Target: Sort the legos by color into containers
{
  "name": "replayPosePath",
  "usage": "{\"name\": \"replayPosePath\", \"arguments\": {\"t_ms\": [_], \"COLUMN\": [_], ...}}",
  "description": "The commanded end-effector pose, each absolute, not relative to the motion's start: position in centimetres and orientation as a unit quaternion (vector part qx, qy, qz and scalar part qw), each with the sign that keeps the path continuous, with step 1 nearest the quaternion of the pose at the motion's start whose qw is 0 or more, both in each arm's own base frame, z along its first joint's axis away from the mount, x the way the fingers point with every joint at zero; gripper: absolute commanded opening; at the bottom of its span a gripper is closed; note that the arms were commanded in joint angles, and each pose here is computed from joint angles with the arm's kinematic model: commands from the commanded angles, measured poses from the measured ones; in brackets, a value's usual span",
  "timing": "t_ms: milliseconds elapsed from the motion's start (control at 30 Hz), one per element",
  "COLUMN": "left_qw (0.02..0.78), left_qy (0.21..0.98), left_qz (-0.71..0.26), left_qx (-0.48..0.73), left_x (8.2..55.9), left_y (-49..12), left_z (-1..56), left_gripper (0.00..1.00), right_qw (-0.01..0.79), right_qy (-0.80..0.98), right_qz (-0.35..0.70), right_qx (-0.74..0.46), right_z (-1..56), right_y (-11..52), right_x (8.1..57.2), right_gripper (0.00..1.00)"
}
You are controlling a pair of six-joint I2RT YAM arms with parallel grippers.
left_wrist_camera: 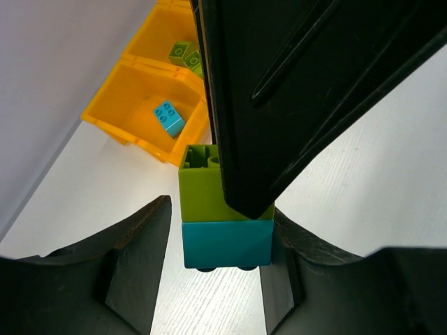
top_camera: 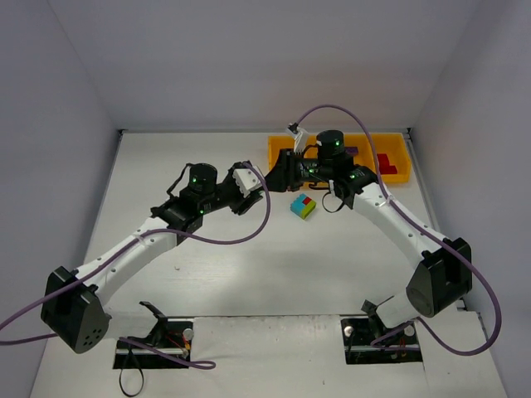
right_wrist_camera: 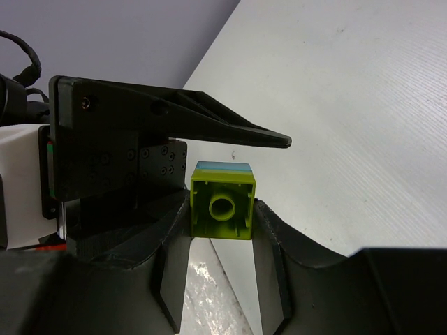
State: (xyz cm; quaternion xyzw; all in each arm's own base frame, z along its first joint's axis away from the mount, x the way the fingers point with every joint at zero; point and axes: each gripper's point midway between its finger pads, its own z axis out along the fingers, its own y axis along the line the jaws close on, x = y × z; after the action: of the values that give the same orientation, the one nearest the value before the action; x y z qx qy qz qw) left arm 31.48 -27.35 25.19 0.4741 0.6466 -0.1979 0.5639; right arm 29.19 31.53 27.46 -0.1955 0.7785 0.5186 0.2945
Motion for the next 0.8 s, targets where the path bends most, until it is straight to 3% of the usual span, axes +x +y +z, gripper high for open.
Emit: {"name": "replayPosePath", "arguments": {"t_ms": [0, 200, 400, 767], "left_qw": [0.621, 0.628, 0.624, 0.596], "left_qy": [0.596, 0.593, 0.596, 0.645], "left_qz": [-0.211, -0.214, -0.214, -0.232], "left_qx": [0.463, 0.456, 0.458, 0.418], "left_x": [32.1, 32.2, 32.3, 33.7], "left_y": [-28.5, -28.6, -28.6, -25.9], "left_z": [30.4, 30.7, 30.2, 27.3], "left_gripper": [0.45, 0.43, 0.02, 0.00], "right_qw": [0.331, 0.331, 0.338, 0.367], "right_qy": [0.744, 0.745, 0.746, 0.751], "right_qz": [0.536, 0.535, 0.531, 0.520], "right_qx": [-0.223, -0.221, -0.216, -0.177], "right_z": [30.7, 30.6, 30.8, 31.5], "right_y": [31.6, 31.7, 31.3, 27.1], "right_x": [29.0, 29.1, 29.5, 32.5], "right_gripper": [0.00, 0.00, 0.00, 0.00]}}
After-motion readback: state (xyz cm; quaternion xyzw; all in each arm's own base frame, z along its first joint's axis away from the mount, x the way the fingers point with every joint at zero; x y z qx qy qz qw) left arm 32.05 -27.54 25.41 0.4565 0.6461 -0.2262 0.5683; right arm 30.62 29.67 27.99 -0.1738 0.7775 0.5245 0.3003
